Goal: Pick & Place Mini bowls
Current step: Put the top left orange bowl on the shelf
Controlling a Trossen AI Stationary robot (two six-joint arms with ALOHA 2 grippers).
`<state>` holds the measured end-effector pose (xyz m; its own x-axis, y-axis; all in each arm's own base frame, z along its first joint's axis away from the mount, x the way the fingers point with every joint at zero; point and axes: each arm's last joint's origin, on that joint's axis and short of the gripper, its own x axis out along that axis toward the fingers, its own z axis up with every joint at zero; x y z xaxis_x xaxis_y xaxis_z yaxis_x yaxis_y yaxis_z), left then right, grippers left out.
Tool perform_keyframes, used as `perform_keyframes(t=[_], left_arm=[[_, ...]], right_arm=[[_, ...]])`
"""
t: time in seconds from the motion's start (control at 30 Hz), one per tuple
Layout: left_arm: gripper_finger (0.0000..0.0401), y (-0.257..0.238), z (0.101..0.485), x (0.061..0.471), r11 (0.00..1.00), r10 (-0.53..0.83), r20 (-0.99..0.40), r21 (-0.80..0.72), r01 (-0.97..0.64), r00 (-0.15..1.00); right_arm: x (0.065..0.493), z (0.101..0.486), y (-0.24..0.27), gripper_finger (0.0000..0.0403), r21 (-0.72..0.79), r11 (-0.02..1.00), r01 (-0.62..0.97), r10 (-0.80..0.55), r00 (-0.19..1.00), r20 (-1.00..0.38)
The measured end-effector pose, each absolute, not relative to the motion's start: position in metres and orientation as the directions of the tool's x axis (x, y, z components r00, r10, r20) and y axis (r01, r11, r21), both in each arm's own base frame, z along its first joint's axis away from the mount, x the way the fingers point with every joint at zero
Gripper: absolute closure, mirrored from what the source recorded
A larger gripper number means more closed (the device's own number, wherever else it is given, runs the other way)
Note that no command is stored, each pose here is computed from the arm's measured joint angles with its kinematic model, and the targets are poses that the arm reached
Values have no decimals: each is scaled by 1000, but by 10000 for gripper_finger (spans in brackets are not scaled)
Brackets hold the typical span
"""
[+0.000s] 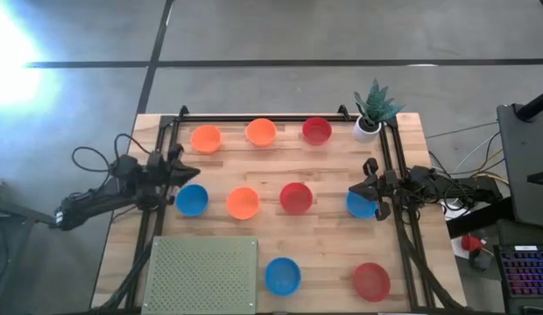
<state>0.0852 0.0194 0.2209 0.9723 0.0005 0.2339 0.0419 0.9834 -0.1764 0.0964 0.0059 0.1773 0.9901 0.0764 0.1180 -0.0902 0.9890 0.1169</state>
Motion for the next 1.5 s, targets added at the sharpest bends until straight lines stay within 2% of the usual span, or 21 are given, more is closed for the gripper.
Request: perform_keyframes(t=[0.1, 0.27, 0.4, 0.53, 0.8, 0.97, 1.1, 1.33, 1.5], left_arm=[[401, 21, 230, 85, 978, 76, 204, -208, -33, 976], [401, 25, 245, 87, 934, 189, 74, -320, -156, 979], [401, 27, 258, 90, 890, 213, -57, -402, -217, 975], [401, 30, 274, 94, 863, 249, -138, -417, -285, 958], [401, 34, 300, 105, 825, 270, -113, -485, -291, 956], [401, 35, 302, 107, 829, 273, -110, -478, -292, 956], [401, 37, 299, 108, 769, 320, -134, -541, -340, 938], [401, 41, 286, 111, 658, 405, -304, -557, -506, 862], [401, 45, 291, 112, 587, 469, -420, -509, -629, 777]], right_arm=[[96, 177, 6, 394, 117, 989, -91, 77, 990, 118], [96, 177, 6, 394, 117, 989, -91, 77, 990, 118], [96, 178, 6, 394, 117, 989, -91, 77, 990, 121], [96, 178, 6, 394, 117, 989, -92, 77, 990, 121], [96, 178, 6, 394, 106, 990, -90, 77, 990, 121], [96, 179, 6, 394, 101, 991, -92, 78, 988, 135], [96, 181, 6, 394, 99, 991, -94, 78, 984, 159], [96, 182, 6, 394, 96, 991, -96, 78, 982, 169], [96, 182, 6, 394, 95, 991, -95, 78, 982, 169]])
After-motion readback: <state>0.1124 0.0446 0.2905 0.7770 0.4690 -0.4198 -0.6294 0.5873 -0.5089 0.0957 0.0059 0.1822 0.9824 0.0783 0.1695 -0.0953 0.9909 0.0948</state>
